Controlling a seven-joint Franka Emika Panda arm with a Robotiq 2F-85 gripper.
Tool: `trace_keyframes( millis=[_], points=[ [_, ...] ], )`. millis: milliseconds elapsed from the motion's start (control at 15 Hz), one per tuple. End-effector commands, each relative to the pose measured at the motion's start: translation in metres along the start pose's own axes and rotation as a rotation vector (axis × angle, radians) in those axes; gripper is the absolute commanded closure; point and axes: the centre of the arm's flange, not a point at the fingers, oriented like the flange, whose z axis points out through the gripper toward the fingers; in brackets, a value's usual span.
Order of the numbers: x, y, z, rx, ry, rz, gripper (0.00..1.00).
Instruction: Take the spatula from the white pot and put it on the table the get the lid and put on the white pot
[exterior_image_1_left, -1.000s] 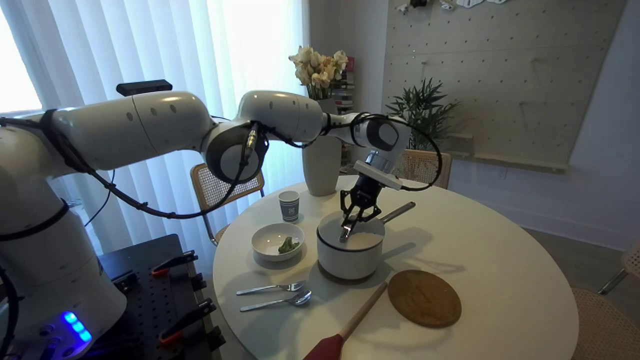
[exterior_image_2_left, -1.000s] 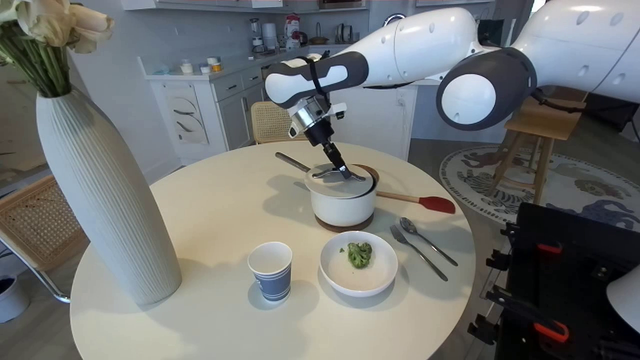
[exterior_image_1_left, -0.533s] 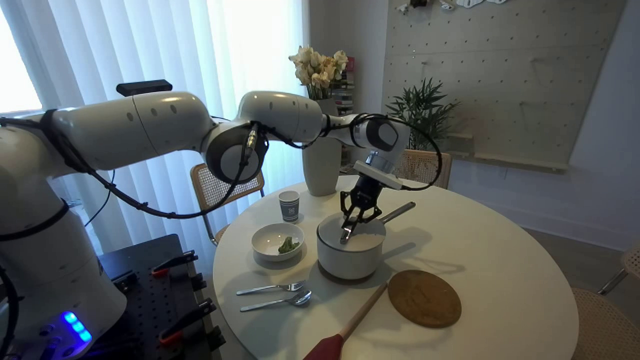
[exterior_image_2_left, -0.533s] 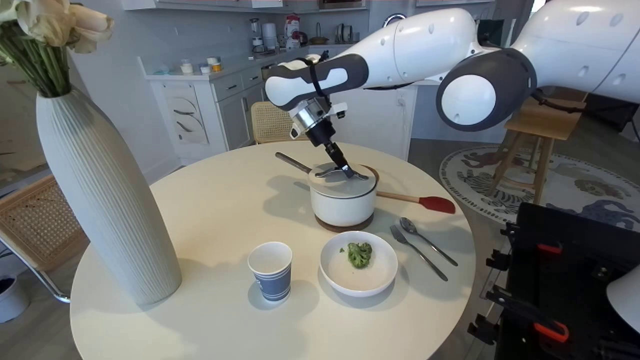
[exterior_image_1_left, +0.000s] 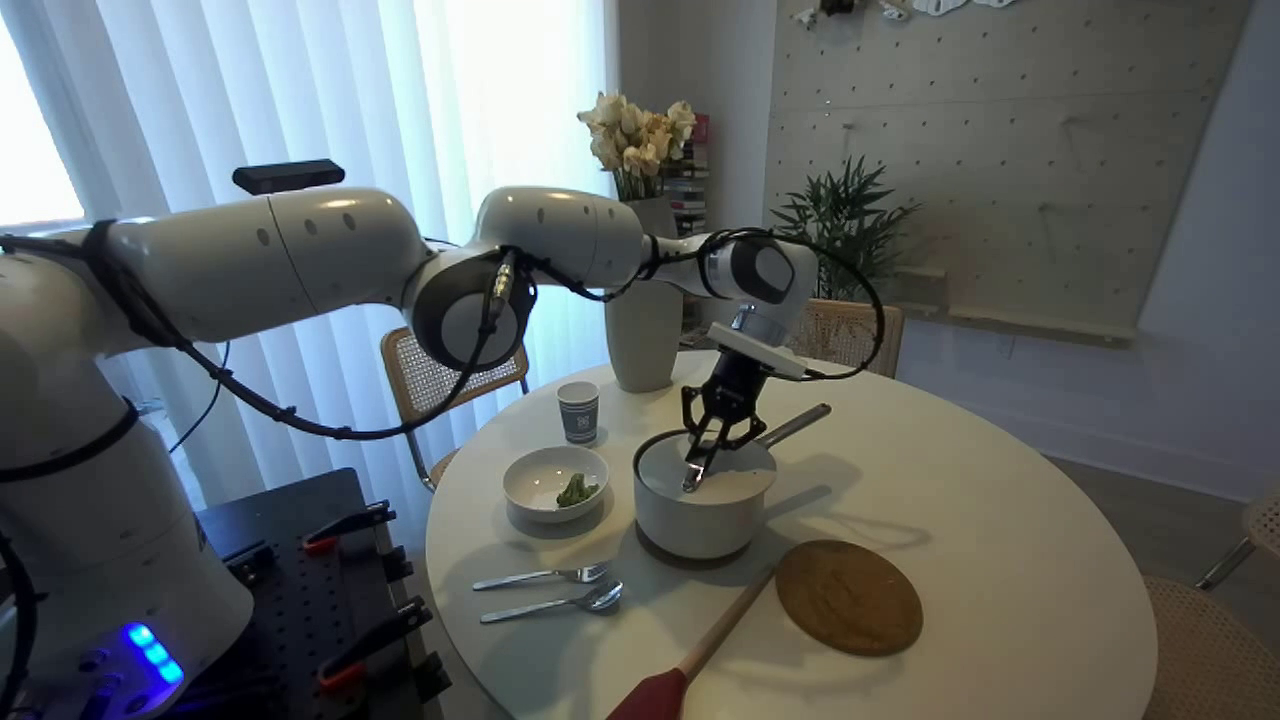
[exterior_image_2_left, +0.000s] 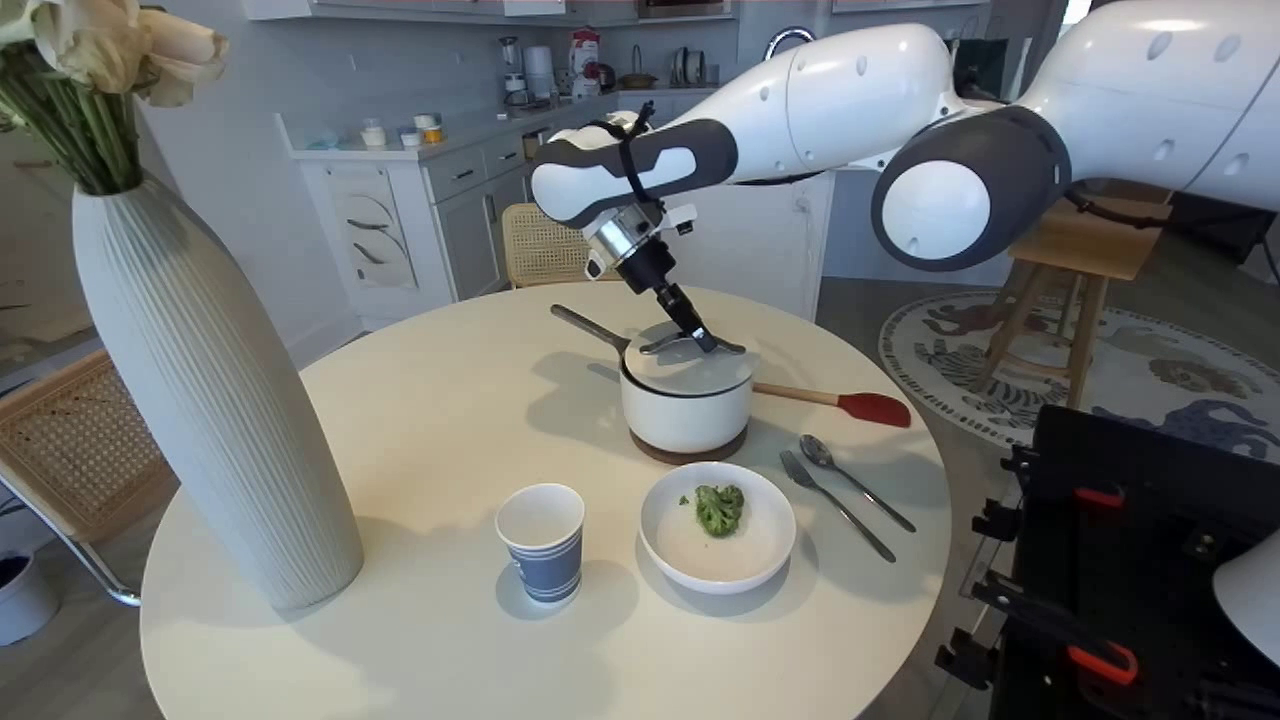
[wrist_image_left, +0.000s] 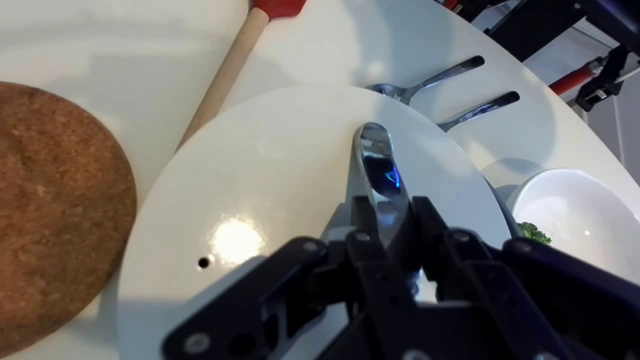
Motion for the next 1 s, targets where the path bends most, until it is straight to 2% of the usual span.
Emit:
trace_keyframes(
  millis=[0,933],
  points=[
    [-0.0183,-0.0182,0.0263,0.009,-0.009,-0.031,0.94],
    [-0.0146,-0.02,0.0214,0.056,0.06,-0.099,0.94]
  ],
)
